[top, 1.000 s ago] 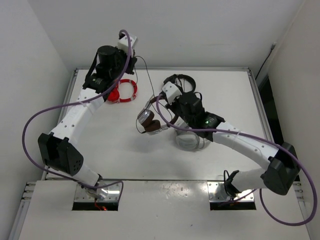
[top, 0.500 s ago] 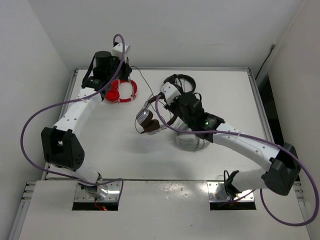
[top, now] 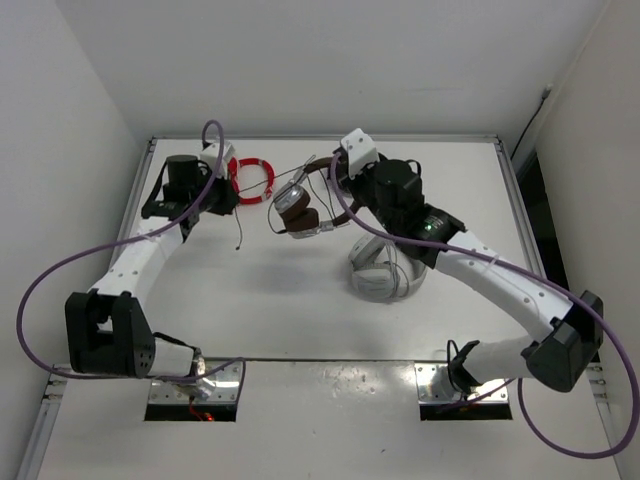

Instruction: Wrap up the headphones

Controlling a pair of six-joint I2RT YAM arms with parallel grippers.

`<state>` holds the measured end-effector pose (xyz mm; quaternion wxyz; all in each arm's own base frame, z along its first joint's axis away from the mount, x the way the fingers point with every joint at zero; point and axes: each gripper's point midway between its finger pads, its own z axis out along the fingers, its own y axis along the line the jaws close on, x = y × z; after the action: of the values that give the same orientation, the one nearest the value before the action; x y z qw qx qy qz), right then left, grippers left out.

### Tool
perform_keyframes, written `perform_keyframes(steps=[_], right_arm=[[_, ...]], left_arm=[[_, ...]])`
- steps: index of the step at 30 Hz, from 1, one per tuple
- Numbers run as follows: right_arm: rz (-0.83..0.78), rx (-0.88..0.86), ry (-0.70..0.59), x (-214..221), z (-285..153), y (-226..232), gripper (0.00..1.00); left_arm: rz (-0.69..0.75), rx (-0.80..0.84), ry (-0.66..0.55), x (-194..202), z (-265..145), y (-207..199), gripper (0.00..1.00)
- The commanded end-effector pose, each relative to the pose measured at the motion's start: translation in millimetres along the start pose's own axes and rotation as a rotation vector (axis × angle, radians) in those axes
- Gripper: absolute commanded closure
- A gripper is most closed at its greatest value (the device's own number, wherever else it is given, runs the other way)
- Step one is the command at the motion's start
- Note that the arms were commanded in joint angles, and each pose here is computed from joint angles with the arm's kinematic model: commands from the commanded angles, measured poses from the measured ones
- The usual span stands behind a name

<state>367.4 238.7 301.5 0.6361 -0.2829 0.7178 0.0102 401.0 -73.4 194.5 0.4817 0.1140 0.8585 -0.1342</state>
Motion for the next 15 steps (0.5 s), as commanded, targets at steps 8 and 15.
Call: perform_keyframes(steps=[8,15], right_arm=[[0.237,0.140,-0.084,-52,2,-64,1.00],[0.380,0.187,0.043,-31,25,-74,1.00]], left_arm=[[-0.126,0.050,0.101,70,-26,-2,1.00],[-0.150,0.205,0.161,101,-21,-45,1.00]])
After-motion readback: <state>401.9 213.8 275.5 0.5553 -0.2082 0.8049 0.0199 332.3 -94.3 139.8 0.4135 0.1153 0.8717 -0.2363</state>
